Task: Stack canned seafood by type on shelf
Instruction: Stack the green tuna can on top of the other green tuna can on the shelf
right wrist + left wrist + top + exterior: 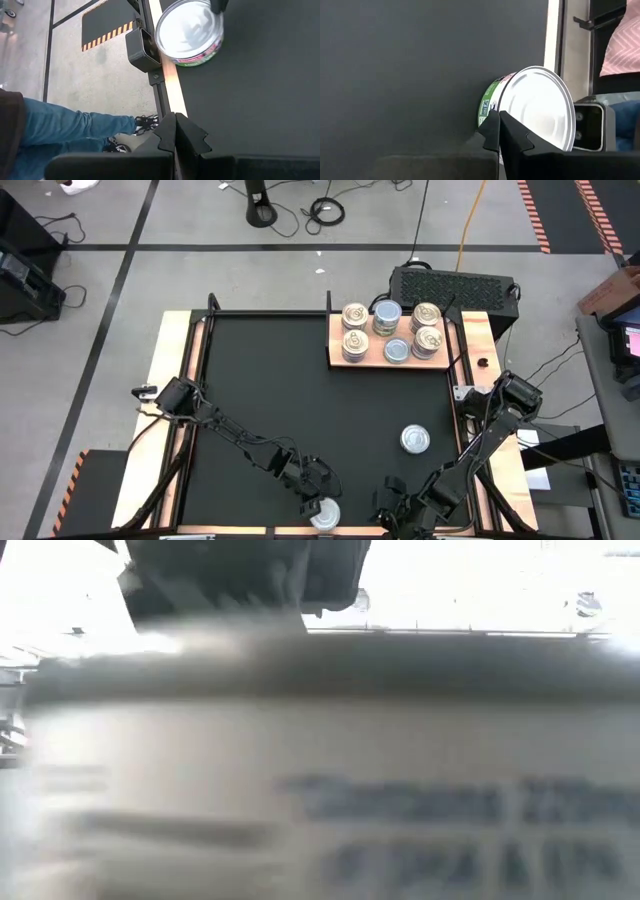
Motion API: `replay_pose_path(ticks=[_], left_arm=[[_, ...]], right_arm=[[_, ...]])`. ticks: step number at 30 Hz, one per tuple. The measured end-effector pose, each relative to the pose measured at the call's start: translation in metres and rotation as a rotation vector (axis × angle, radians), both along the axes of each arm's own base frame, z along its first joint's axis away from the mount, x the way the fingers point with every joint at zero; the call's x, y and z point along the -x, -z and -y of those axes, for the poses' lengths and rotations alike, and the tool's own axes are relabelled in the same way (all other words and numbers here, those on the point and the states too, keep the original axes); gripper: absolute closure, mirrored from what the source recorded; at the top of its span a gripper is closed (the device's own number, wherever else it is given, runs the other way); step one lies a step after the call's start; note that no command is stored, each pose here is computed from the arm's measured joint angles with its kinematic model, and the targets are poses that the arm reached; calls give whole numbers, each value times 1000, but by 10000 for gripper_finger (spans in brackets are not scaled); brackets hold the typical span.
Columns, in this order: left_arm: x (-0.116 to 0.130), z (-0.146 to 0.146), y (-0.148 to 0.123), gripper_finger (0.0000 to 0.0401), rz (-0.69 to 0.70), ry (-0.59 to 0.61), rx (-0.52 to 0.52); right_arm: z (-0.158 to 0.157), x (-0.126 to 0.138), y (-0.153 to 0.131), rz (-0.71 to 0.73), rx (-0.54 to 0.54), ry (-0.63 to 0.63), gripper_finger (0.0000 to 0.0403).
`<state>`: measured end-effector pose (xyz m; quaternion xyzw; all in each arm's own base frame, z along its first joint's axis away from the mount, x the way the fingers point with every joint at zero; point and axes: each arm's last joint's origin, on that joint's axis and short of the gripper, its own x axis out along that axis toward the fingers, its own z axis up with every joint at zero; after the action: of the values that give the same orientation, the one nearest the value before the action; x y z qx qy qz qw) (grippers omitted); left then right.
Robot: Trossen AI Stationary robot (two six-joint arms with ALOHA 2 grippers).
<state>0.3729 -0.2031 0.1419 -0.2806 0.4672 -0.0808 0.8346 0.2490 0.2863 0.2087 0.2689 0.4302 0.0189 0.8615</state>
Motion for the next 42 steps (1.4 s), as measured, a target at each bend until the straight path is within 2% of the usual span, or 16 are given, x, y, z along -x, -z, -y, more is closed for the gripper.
replay_pose_path(ticks=[10, 18, 30, 37, 42], left_arm=[[-11, -33, -31, 400, 36, -115, 89], [-20, -59, -44, 401, 61, -208, 129], [-47, -121, -57, 401, 222, -523, 189], [-56, -165, -64, 401, 327, -764, 190], [-62, -190, -71, 401, 422, -900, 255]], right_arm=[[1, 1, 0, -10, 6, 2, 403], [10, 20, -12, -53, 69, 54, 403], [46, 66, -54, -86, 195, 186, 403], [70, 81, -69, -111, 255, 272, 403], [87, 92, -69, -104, 265, 316, 403]])
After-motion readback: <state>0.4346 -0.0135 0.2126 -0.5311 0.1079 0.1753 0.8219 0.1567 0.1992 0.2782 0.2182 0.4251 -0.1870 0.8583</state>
